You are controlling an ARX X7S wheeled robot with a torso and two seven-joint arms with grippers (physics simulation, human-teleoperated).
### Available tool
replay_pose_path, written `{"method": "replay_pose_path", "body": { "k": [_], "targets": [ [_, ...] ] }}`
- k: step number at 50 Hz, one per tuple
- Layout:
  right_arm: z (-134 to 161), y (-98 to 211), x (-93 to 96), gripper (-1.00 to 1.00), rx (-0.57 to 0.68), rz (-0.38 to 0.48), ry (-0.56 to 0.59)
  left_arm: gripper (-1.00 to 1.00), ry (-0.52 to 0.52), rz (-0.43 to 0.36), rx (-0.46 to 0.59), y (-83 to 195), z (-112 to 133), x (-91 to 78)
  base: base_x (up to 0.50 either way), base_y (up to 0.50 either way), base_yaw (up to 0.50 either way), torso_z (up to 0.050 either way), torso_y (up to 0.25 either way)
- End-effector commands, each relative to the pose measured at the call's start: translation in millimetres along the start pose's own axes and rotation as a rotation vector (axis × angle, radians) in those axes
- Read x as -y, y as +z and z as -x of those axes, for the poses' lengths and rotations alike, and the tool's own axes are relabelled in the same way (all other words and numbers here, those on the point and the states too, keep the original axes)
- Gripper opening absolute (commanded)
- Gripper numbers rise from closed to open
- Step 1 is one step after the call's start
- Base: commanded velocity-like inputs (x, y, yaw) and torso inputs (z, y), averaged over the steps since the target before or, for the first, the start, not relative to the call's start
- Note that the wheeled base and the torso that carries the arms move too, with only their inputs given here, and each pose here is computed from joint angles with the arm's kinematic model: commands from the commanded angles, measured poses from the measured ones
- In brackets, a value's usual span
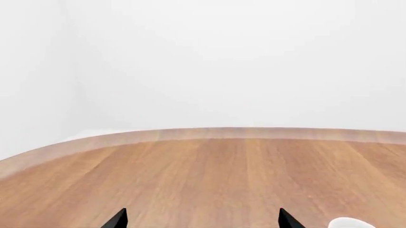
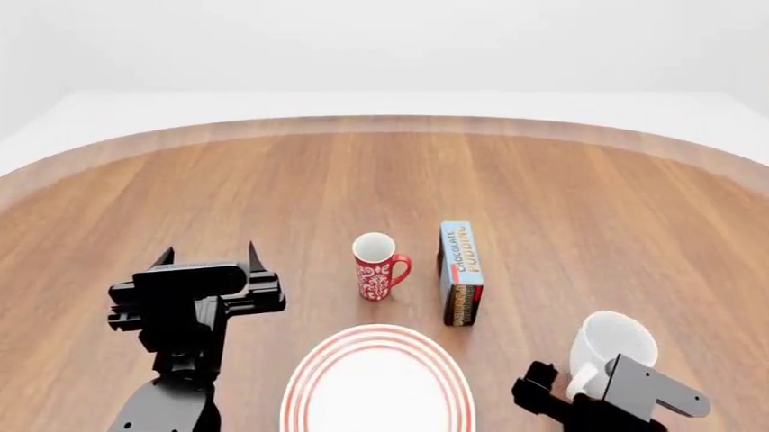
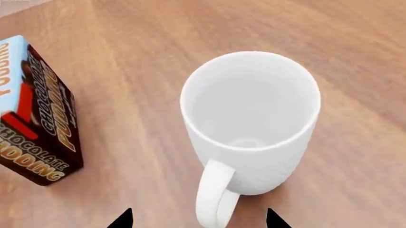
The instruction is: Pick up the white mug and put it on the plate, and put the chocolate pudding to the right of the plate.
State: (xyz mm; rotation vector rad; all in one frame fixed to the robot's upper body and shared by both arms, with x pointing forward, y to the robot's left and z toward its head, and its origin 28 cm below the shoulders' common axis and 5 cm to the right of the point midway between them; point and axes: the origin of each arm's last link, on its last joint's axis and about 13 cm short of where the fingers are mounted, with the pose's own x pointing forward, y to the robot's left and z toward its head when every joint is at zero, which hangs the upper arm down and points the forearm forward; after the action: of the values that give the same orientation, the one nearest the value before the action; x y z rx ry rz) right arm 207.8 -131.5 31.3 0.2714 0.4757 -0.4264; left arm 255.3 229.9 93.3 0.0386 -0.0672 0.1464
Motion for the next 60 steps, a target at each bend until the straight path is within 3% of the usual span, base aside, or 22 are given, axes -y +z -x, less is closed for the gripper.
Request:
{"method": "replay_pose_path", "body": {
  "k": [1, 31, 39, 40, 53, 60],
  "targets": [
    [-13, -3, 0.1, 1.00, -0.022, 0.007, -0.011, 1.00, 0.004, 0.001, 0.001, 1, 0, -0.7, 0.00, 0.00, 0.00, 0.000, 0.000],
    [-45, -12, 6.8, 1.00, -0.061, 0.009, -0.094, 1.00, 0.004, -0.002, -0.002, 0, 2, -1.0, 0.00, 0.00, 0.00, 0.000, 0.000],
    [-44, -13, 6.8, 1.00, -0.073, 0.006, -0.071, 1.00, 0.004, -0.001, -0.004, -1, 2, -0.7, 0.00, 0.00, 0.00, 0.000, 0.000],
    [-44, -13, 6.8, -1.00, -0.072, 0.003, -0.068, 1.00, 0.004, -0.001, -0.004, -1, 2, -0.6, 0.00, 0.00, 0.00, 0.000, 0.000],
    [-36, -6, 3.8, -1.00, -0.045, -0.008, -0.048, 1.00, 0.004, 0.000, -0.001, 0, 2, -0.8, 0.00, 0.00, 0.00, 0.000, 0.000],
    [-22, 9, 0.2, -1.00, 0.054, 0.075, -0.004, 1.00, 0.005, -0.001, -0.001, 0, 1, -0.8, 0.00, 0.00, 0.00, 0.000, 0.000]
  ]
}}
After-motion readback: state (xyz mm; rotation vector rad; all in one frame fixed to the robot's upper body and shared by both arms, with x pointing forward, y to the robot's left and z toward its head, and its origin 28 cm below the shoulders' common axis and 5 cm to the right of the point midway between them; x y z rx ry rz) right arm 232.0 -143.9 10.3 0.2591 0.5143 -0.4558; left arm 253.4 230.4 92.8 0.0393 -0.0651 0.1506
